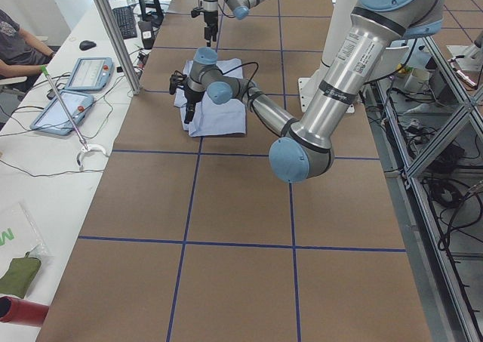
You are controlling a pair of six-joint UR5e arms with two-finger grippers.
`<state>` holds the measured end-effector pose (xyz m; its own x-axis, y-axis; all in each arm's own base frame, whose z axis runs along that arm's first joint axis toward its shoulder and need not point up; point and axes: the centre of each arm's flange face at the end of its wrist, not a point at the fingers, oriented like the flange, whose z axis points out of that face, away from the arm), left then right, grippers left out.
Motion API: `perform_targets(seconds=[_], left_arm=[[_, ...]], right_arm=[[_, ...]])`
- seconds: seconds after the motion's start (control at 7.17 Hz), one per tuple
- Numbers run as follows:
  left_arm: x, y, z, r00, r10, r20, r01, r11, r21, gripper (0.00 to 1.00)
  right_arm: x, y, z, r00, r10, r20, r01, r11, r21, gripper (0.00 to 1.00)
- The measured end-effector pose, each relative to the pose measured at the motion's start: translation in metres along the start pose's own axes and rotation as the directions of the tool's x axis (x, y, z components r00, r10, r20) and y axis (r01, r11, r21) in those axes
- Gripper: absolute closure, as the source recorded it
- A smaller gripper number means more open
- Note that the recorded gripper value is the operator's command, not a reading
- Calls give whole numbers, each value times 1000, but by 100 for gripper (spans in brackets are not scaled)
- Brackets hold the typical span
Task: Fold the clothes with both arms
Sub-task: 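Release the corner and move the right gripper to the folded shirt's side edge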
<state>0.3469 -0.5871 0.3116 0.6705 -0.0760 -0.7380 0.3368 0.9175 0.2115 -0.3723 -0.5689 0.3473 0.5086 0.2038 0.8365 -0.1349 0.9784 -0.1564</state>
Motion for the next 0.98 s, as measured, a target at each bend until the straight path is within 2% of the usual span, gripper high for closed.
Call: perform_targets(seconds=[0.28,0.56,0.7,0.98], left_arm=[[0,2,-10,1000,-4,-5,4,1000,1,0],[3,3,-16,1000,-4,-11,4,1000,5,0],[4,3,-18,1000,-4,-13,4,1000,6,0],[4,3,-19,1000,-4,-15,4,1000,7,0]], right_arm=[[10,55,37,998,-46,-35,45,998,-38,1],[11,76,66,995,-76,-69,72,996,-58,5],[13,76,76,993,-79,-84,74,995,-62,20],[14,76,84,992,-79,-94,73,995,-68,58]])
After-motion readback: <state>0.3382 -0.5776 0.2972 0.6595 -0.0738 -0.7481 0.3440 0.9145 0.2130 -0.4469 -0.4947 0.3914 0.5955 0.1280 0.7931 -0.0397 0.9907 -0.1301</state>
